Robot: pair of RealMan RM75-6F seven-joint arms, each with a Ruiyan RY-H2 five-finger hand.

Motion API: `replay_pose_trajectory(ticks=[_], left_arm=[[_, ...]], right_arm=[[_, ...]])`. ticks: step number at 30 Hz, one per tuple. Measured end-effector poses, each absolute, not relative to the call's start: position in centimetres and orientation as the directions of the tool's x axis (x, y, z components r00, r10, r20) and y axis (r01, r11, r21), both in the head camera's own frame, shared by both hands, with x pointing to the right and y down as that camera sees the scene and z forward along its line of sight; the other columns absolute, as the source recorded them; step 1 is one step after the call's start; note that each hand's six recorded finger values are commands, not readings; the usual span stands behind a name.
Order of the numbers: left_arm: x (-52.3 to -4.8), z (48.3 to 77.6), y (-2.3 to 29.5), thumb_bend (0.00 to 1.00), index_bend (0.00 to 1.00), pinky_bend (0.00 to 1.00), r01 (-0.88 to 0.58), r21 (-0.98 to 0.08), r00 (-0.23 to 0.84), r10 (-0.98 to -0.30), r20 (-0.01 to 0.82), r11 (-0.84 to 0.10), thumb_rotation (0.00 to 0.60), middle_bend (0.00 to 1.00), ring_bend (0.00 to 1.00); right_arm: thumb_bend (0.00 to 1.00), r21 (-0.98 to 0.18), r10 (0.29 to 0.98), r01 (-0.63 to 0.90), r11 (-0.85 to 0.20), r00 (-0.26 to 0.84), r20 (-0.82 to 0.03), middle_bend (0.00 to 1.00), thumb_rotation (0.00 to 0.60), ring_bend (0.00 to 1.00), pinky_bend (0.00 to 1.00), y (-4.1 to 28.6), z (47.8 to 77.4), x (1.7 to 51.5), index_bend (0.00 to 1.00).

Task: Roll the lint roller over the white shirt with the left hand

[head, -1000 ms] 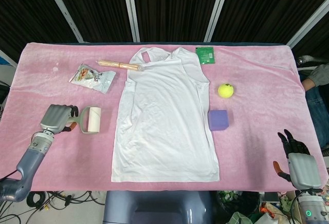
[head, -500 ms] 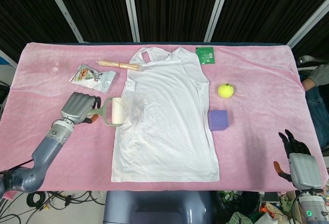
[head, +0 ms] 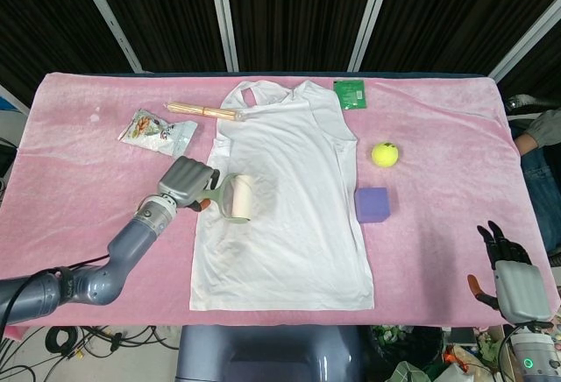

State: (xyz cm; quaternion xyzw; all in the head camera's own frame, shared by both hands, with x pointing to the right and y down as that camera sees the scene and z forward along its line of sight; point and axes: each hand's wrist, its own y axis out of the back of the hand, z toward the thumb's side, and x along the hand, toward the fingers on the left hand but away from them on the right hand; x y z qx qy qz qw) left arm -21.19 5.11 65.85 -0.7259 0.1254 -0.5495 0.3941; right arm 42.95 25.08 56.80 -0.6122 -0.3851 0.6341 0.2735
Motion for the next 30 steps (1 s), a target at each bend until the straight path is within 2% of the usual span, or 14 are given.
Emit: replay_pose_trajectory(ticks=[15, 30], left_arm=[[-19.4, 69.1, 6.7, 0.56, 0.68, 0.69, 0.398, -0.63, 0.265, -0.573, 0.775, -0.667, 0.6, 0.66, 0.52], [-16.5, 70.0, 7.0, 0.56, 0.68, 0.69, 0.371, -0.643, 0.313, -0.562, 0.766, -0.67, 0.6, 0.66, 0.52]], right_arm=[[0.28, -0.822, 0.817, 0.134, -0.553, -0.104, -0.567, 0.0, 0.6, 0.15, 0.15, 25.0, 56.7, 43.0, 0.04], [0.28, -0.82, 0.816, 0.136, -0.556, -0.097, -0.569, 0.0, 0.6, 0.15, 0.15, 25.1, 56.7, 42.9, 0.04]])
